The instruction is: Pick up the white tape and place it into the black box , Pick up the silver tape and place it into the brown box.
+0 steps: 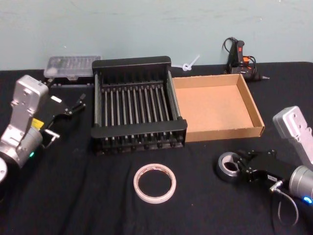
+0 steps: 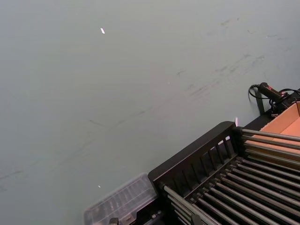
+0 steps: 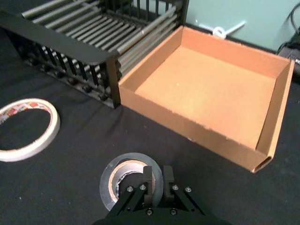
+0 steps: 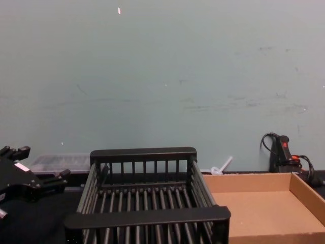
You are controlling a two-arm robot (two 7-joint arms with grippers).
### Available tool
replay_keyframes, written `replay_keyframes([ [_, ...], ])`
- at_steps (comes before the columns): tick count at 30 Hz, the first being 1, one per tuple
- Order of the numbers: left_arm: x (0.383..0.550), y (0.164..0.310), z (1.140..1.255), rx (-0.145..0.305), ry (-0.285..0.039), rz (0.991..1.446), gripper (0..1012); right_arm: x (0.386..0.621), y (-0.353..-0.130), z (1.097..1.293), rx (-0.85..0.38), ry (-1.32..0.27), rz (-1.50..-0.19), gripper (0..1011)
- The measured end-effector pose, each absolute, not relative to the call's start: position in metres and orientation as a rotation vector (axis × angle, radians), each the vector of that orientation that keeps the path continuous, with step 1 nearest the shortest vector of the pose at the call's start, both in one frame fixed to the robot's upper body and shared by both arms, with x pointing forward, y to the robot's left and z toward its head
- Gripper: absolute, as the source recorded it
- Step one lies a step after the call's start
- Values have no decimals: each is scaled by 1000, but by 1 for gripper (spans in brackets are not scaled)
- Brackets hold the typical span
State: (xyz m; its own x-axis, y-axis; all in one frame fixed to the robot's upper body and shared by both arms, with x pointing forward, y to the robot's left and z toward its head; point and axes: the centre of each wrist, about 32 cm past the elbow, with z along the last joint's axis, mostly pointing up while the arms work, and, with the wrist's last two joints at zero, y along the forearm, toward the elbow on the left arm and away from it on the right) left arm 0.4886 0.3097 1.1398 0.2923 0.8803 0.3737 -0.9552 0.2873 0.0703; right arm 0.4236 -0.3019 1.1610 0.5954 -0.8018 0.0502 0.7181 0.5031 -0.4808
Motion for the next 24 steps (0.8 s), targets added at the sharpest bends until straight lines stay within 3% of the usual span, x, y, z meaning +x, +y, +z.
replay_keyframes([
  [11,489,310,1140,304,-285,1248,1001,434,-304,1177,-415,117,-923,140],
  [24,489,310,1140,304,-285,1248,1001,471,-299,1194,-346,33,-960,140],
])
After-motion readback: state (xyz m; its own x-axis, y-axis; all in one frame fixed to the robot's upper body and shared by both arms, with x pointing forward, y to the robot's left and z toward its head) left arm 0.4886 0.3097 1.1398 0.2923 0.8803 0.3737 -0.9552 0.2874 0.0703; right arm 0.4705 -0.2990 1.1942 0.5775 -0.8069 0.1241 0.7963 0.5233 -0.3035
